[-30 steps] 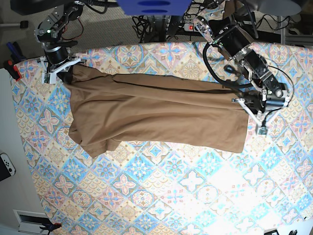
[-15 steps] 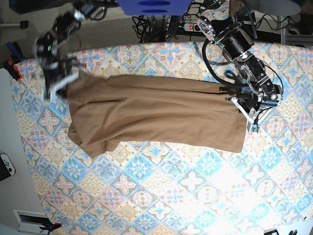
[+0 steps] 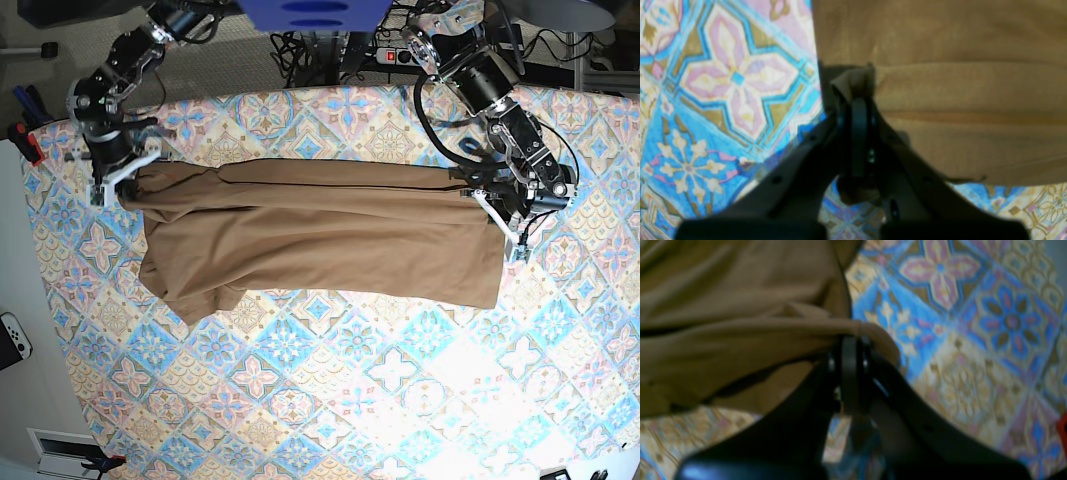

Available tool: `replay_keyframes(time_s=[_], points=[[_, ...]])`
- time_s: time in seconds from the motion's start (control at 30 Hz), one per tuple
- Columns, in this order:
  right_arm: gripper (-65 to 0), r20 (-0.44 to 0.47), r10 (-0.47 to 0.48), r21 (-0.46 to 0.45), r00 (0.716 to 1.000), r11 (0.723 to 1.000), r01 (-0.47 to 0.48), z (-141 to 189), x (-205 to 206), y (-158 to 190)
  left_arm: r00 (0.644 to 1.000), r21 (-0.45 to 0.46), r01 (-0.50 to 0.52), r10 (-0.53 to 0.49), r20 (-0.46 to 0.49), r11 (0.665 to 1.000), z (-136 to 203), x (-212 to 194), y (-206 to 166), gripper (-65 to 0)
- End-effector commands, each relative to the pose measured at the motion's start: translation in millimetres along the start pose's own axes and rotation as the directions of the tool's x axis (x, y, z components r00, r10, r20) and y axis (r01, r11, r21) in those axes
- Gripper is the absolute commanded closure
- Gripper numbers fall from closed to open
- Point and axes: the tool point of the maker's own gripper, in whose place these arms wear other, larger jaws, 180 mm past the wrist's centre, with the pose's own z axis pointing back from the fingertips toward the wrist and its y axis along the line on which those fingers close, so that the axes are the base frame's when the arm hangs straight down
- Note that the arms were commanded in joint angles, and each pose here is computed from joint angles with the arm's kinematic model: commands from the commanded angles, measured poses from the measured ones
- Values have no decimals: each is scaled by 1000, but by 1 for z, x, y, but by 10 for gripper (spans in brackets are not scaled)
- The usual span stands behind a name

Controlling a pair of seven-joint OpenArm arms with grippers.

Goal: Layout the t-shirt on the table in an organized manner, then fold the t-shirt properly
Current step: 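Lower the shirt edge and release it with the right gripper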

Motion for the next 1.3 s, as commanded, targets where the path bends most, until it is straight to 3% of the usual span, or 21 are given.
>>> replay_keyframes(time_s=[0.0, 0.1, 0.27, 0.33, 0.43, 0.77, 1.03, 1.27], points=[[0, 54, 6, -13, 999, 1000, -5, 2, 16, -5, 1000, 24, 4, -5, 31, 1000, 6, 12, 7, 0], [0, 53, 7, -14, 999, 1000, -6, 2, 16, -5, 1000, 24, 4, -5, 29, 1000, 6, 11, 7, -8], [-218, 59, 12, -19, 998, 1000, -11, 4, 18, -6, 998, 56, -19, 16, 56, 998, 16, 10, 17, -252], [-275, 59, 12, -19, 998, 1000, -11, 4, 18, -6, 996, 80, -37, 31, 83, 996, 25, 13, 23, -293], [-335, 81, 28, -33, 996, 999, -26, 8, 27, -8, 992, 106, -52, 40, 116, 993, 35, 18, 30, -295], [-308, 134, 58, -73, 989, 996, -48, 21, 47, -16, 969, 217, -99, 45, 241, 971, 80, 36, 50, -295], [-301, 267, -131, -121, 955, 978, 168, 50, 44, -59, 966, 236, -103, 40, 256, 966, 89, 35, 50, -302], [-302, 90, -234, -78, 968, 967, 241, 36, -6, -50, 971, 217, -104, 52, 234, 971, 83, 25, 42, -302]])
